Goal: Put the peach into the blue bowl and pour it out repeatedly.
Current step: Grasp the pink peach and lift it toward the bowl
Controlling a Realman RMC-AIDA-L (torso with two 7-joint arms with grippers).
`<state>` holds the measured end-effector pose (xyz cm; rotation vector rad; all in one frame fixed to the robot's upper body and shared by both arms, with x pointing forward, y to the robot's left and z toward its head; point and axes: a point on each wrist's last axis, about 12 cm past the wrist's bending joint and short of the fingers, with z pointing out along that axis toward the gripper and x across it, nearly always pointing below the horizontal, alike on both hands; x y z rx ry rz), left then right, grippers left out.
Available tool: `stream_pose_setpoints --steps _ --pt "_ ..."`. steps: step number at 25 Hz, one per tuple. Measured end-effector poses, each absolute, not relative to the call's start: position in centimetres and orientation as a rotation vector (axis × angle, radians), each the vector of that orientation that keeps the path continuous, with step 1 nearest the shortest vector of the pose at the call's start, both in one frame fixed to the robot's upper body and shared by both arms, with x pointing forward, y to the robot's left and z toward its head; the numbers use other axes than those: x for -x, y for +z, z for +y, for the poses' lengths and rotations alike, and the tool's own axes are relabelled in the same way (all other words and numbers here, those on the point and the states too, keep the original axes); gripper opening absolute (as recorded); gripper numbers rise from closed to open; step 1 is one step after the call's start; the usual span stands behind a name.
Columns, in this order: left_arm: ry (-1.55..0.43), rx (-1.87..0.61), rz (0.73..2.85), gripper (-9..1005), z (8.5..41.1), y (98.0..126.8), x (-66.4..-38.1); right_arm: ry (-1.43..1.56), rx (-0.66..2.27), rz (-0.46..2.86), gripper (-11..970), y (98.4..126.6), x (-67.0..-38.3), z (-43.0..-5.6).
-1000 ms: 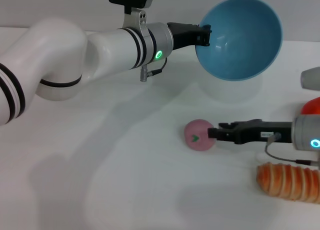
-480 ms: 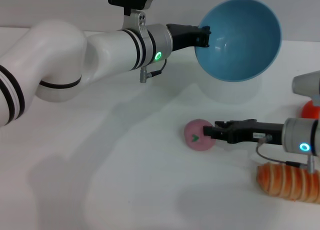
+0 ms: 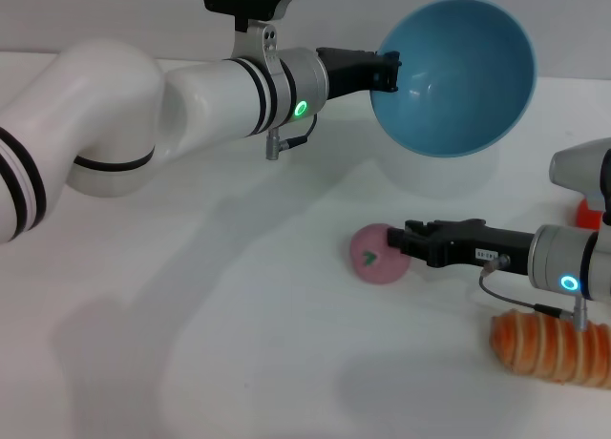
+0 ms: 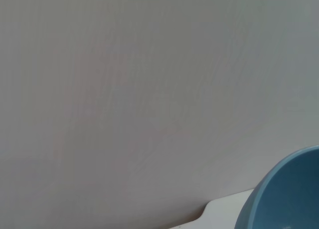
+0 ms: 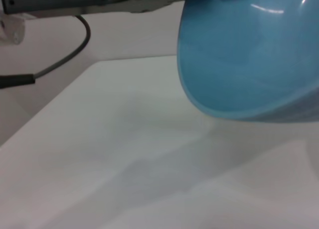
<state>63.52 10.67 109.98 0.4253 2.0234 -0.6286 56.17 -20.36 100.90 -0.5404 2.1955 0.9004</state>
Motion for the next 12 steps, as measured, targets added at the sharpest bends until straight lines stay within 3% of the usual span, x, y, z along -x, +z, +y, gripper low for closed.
stream_pose_setpoints --steps 5,12 --pt "-0.629 -0.426 2.024 -2 10.68 109.95 -63.50 0.912 0.542 2.212 417 100.61 -55.80 -20.23" --pt "-0.634 -0.417 2.033 -1 10.90 109.68 -63.34 0.913 0.535 2.214 155 100.54 -55.74 -20.28"
